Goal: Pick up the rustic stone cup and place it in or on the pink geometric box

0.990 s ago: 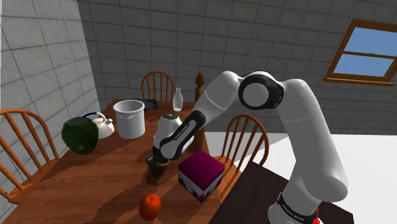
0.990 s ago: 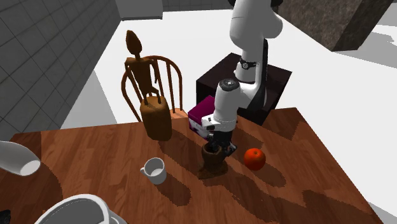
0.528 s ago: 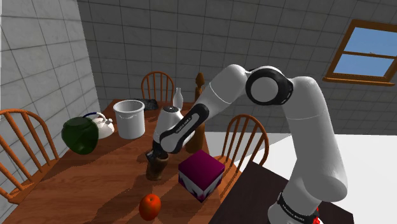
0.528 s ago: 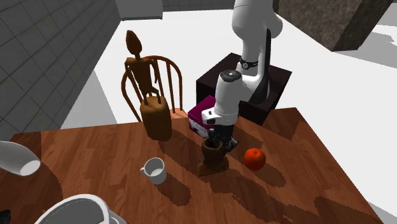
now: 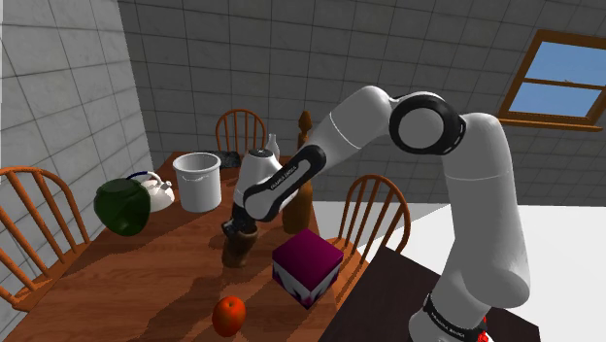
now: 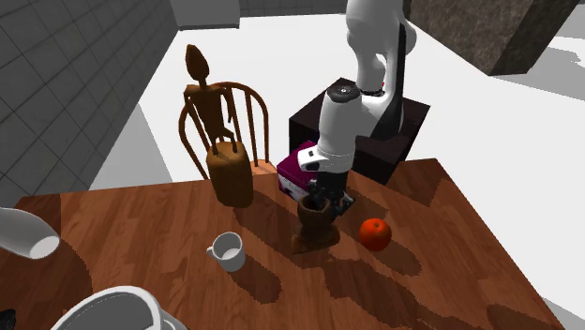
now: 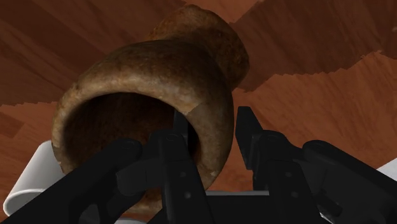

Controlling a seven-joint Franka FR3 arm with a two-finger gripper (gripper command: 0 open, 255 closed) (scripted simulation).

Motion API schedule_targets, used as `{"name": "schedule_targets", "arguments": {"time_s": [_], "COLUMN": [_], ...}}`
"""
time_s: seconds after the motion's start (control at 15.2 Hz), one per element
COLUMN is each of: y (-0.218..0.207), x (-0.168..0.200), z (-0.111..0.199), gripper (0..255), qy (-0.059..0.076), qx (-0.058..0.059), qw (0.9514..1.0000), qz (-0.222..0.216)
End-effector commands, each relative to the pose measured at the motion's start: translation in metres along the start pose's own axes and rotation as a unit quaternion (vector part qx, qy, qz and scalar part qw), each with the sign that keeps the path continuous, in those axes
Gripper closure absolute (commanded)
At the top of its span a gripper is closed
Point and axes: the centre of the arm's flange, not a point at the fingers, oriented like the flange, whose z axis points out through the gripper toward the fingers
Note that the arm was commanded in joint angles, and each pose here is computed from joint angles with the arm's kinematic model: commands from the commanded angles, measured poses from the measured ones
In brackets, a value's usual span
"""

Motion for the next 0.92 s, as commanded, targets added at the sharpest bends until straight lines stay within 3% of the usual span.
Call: {"name": "schedule_targets", "arguments": {"time_s": [0.0,0.86], "y": [-0.001,-0.01], "x": [0.003,0.017], "z": [-0.011,-0.077], "gripper": [255,255], "qy": [0.001,0.001], "qx": [0.0,0.0], "qw": [1.0,1.0], "qz": [0.0,0.0]}}
